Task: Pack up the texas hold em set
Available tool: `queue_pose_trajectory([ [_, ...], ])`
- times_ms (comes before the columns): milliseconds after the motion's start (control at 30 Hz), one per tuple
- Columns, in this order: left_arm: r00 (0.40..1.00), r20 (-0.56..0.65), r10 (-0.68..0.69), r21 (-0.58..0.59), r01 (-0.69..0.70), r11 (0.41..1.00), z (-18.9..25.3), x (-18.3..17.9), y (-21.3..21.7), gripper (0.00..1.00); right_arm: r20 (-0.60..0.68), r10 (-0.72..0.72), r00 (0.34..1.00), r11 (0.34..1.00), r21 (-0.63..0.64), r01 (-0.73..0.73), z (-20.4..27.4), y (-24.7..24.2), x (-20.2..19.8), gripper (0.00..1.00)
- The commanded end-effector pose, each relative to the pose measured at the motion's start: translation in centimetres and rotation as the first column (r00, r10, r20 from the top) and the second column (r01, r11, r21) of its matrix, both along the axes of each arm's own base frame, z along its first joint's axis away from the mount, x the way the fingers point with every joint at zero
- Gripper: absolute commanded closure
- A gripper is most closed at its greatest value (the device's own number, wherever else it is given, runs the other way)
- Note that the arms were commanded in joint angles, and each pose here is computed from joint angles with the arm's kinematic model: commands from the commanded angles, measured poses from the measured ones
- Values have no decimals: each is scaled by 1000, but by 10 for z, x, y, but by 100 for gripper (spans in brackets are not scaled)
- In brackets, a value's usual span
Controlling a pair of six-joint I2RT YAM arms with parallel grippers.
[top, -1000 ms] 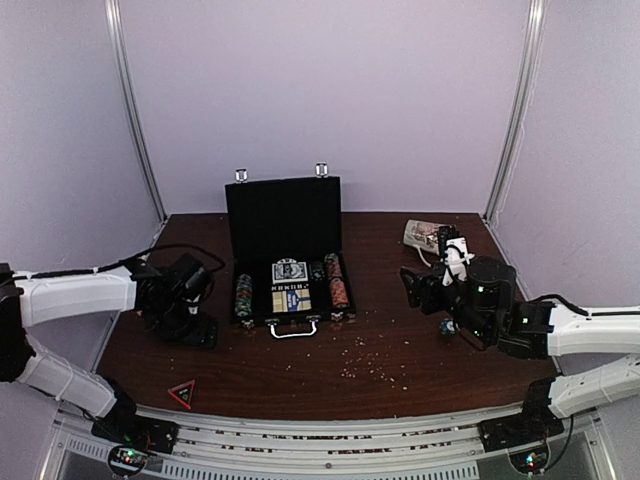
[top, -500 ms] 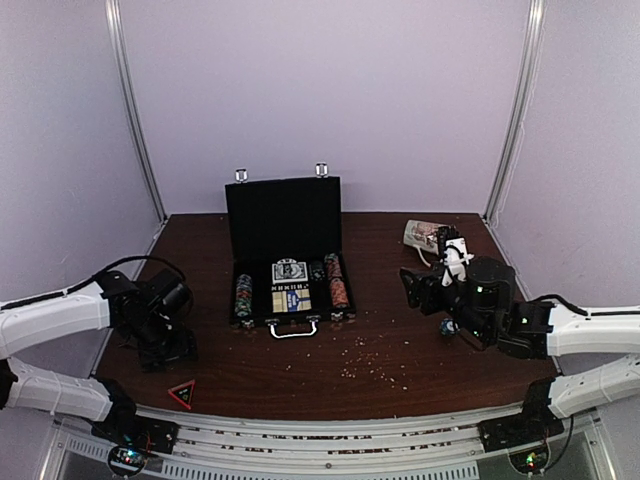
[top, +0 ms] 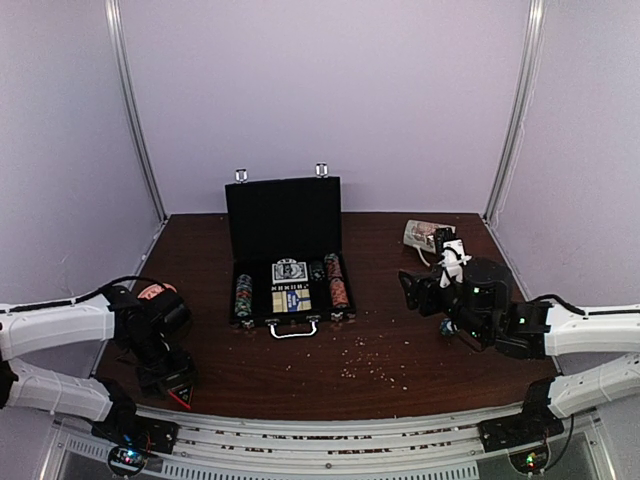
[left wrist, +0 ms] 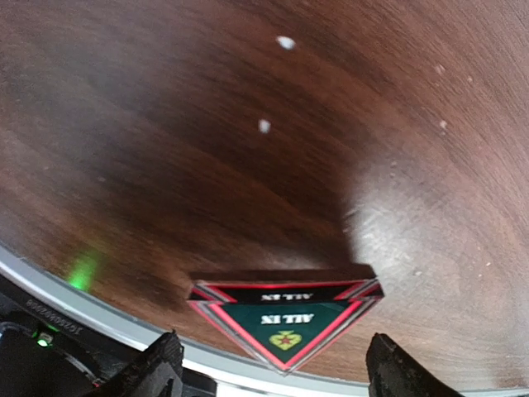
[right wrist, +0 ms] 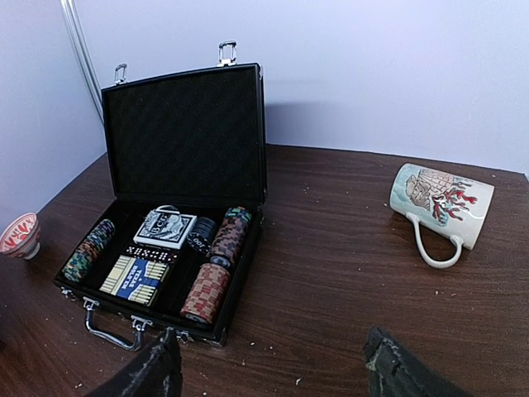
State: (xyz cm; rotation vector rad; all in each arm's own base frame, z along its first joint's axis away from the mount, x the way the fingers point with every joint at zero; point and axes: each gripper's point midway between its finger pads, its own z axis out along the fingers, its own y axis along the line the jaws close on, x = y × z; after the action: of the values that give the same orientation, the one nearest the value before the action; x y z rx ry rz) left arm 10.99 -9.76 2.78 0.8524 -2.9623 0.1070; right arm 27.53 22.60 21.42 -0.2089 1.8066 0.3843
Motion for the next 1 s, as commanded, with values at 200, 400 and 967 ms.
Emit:
queue_pose_trajectory([
  [200,1000,8,-18,-60,19,998,-19,8,-16,23,1,-4,1000,1000,10,4,7,2,3,24],
  [400,994,25,-108,-7,109,994,-25,20,-14,22,-1,-4,1000,1000,8,4,6,2,3,24],
  [967,979,52,-198,90,193,977,-29,41,-9,27,-14,6,1000,1000,-6,-6,2,6,4,24],
])
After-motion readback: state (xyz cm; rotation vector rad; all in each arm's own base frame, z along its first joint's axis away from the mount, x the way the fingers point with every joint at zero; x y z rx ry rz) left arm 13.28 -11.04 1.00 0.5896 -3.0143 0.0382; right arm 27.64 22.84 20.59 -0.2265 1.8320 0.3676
